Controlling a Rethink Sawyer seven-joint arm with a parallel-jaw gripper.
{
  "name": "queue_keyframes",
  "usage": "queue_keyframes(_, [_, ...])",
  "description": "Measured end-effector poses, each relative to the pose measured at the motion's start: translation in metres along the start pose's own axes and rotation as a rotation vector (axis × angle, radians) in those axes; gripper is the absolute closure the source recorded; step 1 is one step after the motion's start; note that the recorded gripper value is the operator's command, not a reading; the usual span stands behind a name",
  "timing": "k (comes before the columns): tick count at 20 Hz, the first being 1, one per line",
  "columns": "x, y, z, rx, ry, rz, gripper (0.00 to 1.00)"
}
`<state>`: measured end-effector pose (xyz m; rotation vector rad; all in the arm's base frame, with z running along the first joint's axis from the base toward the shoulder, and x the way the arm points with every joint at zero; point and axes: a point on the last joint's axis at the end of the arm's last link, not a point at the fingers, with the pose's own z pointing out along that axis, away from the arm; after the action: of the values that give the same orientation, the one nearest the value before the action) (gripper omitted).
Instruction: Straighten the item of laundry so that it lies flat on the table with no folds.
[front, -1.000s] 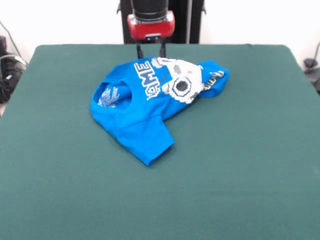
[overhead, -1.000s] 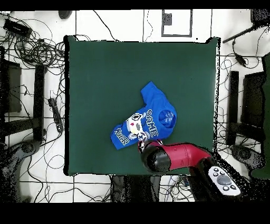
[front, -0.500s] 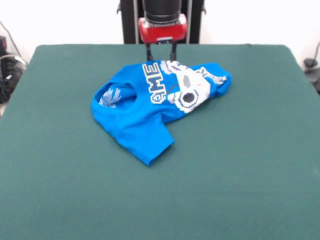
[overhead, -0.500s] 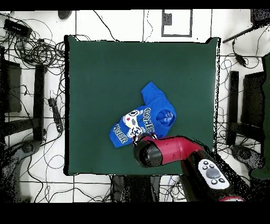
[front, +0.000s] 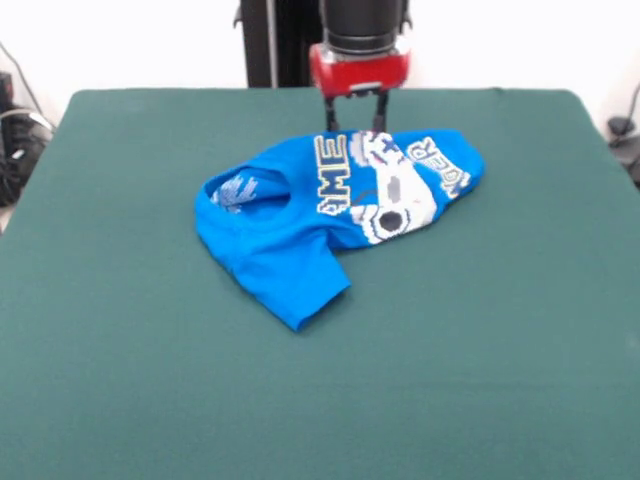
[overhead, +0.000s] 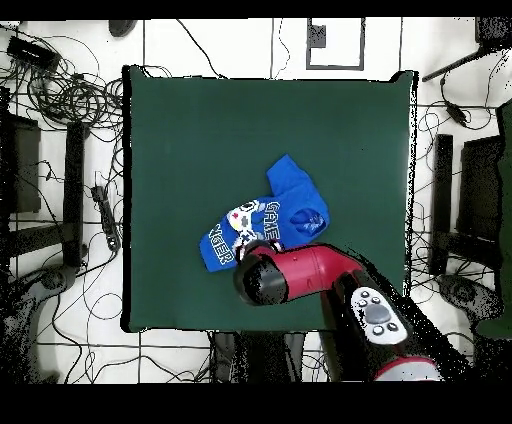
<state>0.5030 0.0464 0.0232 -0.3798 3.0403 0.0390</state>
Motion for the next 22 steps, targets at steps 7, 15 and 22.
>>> queue_keyframes(7, [-0.024,0.045,-0.002,-0.012,-0.013,-0.019,0.00])
queue_keyframes(15, [-0.029,0.084,-0.005,-0.007,0.002,-0.019,0.00])
queue_keyframes(22, [-0.030,0.101,-0.004,0.003,0.018,0.004,0.00])
